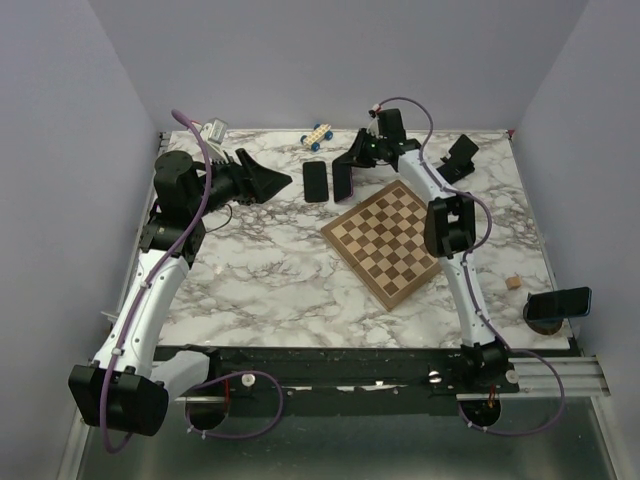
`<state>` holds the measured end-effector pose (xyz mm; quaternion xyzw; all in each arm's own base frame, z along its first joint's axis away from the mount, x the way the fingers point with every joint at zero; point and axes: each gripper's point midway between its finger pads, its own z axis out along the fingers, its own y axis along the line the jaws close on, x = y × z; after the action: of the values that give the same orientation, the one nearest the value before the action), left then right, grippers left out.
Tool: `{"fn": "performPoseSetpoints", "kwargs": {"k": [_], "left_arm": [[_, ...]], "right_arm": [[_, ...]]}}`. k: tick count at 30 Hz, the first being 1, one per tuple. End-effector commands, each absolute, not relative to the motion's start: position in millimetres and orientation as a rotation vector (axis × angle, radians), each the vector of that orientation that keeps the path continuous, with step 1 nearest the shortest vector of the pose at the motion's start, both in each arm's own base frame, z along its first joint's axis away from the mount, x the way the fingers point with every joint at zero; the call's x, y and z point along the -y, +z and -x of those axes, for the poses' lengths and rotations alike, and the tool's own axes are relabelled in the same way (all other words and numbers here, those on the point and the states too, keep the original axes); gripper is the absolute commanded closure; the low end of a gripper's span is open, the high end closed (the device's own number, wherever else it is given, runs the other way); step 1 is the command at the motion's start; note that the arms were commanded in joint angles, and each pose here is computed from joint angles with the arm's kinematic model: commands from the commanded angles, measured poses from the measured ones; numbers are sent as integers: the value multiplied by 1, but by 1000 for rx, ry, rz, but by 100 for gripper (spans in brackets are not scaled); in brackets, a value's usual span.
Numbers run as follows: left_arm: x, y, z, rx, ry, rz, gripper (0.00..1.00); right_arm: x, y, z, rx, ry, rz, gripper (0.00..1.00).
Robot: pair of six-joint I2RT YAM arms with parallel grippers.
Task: Remove the phone from the phone stand
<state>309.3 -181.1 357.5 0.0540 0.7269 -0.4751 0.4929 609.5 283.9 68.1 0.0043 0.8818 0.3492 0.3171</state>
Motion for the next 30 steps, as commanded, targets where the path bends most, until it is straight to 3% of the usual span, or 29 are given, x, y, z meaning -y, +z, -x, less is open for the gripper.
{"fn": "performPoseSetpoints", "kwargs": {"k": [1,10,16,22,25,30], "left_arm": [[178,354,-314,-1769,-1131,-115,25],[178,354,-313,-1768,-1133,-116,25],[178,354,-314,-1769,-1136,-116,25],[179,354,-313,-1769,-1140,-119,25],[179,355,-313,-1768,-1142,-119,25],[180,355,-312,-1766,-1151,-119,25]], "right_arm": [[-292,28,-615,-2333,868,-12,94],[-296,12,-632,-2275,860,-89,94],[-309,7,-632,-2251,890,-172,99],[-318,8,-629,-2231,946,-305,95],[-321,12,-626,-2218,946,-338,78],[-309,11,-623,-2236,856,-388,38]]}}
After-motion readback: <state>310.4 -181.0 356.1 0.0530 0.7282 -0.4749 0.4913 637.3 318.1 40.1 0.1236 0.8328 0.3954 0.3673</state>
